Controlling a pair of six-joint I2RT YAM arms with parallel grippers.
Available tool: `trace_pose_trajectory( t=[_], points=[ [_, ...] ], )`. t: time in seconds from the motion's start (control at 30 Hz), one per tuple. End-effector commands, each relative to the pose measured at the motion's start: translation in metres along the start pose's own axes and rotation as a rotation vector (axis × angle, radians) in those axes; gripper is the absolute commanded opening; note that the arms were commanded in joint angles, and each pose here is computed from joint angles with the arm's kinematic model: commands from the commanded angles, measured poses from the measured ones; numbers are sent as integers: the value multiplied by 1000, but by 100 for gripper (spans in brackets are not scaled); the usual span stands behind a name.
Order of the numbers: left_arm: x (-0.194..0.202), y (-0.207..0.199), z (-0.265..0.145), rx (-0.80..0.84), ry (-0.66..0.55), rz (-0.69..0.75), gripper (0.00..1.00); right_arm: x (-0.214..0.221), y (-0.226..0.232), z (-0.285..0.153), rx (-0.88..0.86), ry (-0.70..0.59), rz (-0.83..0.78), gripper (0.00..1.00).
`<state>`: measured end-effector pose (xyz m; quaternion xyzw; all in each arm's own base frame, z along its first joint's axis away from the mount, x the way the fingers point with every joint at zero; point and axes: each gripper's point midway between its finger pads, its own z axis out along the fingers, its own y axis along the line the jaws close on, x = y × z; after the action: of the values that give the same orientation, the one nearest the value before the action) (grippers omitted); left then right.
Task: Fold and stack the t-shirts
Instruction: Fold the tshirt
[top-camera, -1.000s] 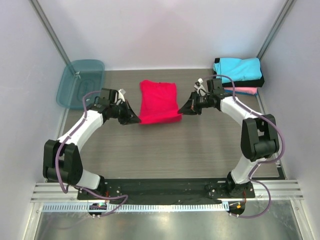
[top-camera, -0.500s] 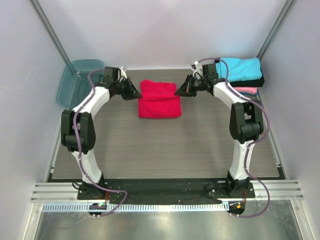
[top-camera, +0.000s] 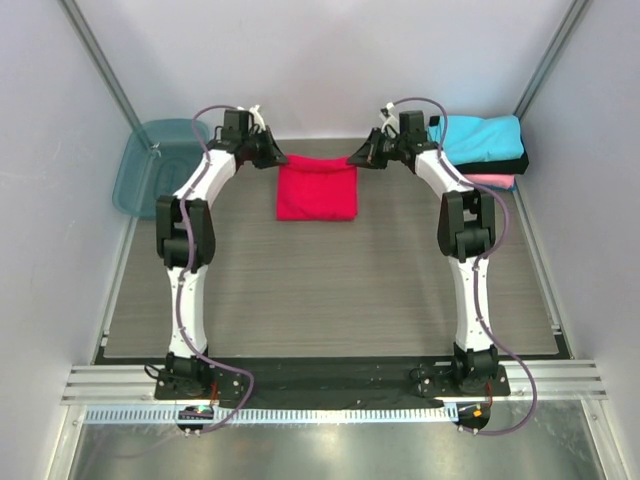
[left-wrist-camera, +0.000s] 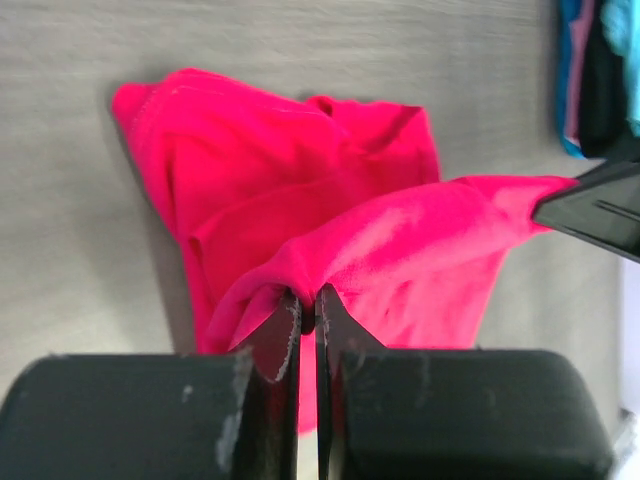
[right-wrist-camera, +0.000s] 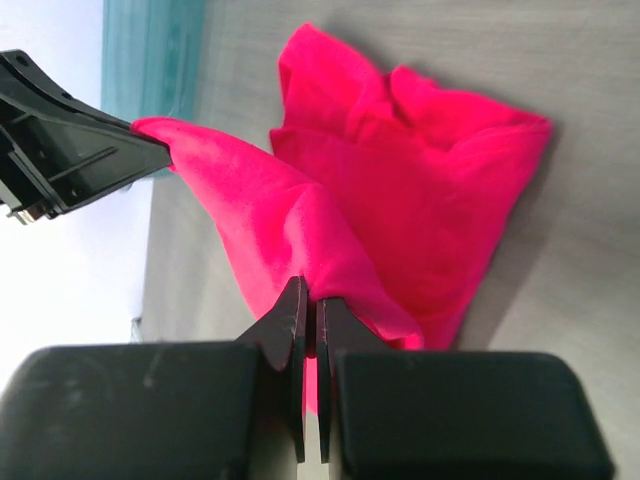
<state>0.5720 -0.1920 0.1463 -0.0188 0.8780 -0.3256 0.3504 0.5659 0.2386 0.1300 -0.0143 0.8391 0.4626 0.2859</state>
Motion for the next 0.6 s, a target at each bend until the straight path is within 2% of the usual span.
trace_pose_trajectory(
  t=[0.0,0.07,0.1,0.13,0.2,0.23,0.33,0.4,0.53,0.57],
  points=[
    [-27,15,20,-22,-90,86,0,-38,2,7,-19,-99,-108,5],
    [-29,21,29,-36,-100,91,0,-45,-5,14,-9,-121,-120,12],
    [-37,20,30,-40,-127,104,9,-44,-14,19,6,-125,-114,22],
    [-37,25,36,-52,-136,105,22,-51,-13,20,10,-144,-127,42],
    [-53,28,37,-76,-197,119,44,-59,-11,19,12,-169,-160,52],
    [-65,26,34,-85,-232,136,45,-65,-8,16,13,-184,-186,57],
    [-92,19,17,-133,-319,159,47,-67,-13,1,35,-187,-202,61],
    [-105,0,-8,-126,-348,186,50,-69,2,-16,24,-191,-212,62],
    [-79,-17,-34,-94,-273,182,52,-47,-8,-34,30,-129,-158,65],
    [-58,-9,-30,-96,-215,167,52,-42,-13,-36,31,-111,-140,65]
  ],
)
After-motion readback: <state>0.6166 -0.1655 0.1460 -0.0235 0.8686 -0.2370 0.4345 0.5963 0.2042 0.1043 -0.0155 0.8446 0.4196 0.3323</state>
